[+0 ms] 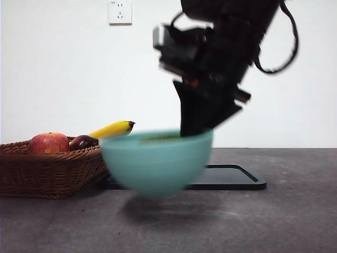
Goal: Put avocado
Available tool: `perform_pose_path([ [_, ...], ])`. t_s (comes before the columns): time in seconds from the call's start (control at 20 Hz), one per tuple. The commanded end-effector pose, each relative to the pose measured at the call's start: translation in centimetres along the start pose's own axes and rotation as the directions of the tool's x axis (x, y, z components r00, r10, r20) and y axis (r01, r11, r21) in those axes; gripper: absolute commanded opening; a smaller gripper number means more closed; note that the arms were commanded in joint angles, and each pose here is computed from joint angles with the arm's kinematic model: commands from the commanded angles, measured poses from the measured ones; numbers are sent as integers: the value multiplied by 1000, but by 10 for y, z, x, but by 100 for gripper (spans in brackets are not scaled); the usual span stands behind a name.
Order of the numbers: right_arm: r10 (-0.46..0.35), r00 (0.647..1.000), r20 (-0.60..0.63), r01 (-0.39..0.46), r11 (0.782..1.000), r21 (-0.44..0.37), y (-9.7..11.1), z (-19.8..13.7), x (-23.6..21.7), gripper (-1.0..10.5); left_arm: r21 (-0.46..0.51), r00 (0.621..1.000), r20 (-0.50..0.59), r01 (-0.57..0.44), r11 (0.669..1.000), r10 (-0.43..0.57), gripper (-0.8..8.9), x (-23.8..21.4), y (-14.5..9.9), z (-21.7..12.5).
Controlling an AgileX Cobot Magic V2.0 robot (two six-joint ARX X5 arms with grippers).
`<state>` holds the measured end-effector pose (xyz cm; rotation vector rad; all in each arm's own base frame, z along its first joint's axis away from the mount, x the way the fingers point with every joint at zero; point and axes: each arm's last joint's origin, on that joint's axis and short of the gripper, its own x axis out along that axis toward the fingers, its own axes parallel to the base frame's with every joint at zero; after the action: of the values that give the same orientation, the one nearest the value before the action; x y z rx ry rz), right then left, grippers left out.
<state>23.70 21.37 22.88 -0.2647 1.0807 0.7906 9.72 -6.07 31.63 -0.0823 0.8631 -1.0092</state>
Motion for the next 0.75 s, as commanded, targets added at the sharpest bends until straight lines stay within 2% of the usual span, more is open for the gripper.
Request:
perform_pose_path([
  [0.05,-17,998,68,15,999,30,-7,19,-16,14,20,1000,10,7,1000,-8,310,-1,-1,3],
  [0.2,-57,989,135,47,996,79,-29,37,-31,14,20,1000,10,7,1000,-8,310,-1,-1,3],
  [0.4,-123,977,176,95,983,160,-71,61,-37,14,20,1000,10,7,1000,-8,310,-1,-1,3],
  [0.55,-147,977,155,113,971,212,-102,75,-21,14,20,1000,10,7,1000,-8,310,-1,-1,3],
  [0.75,-128,985,119,98,969,229,-121,83,11,14,20,1000,10,7,1000,-8,311,-1,-1,3],
])
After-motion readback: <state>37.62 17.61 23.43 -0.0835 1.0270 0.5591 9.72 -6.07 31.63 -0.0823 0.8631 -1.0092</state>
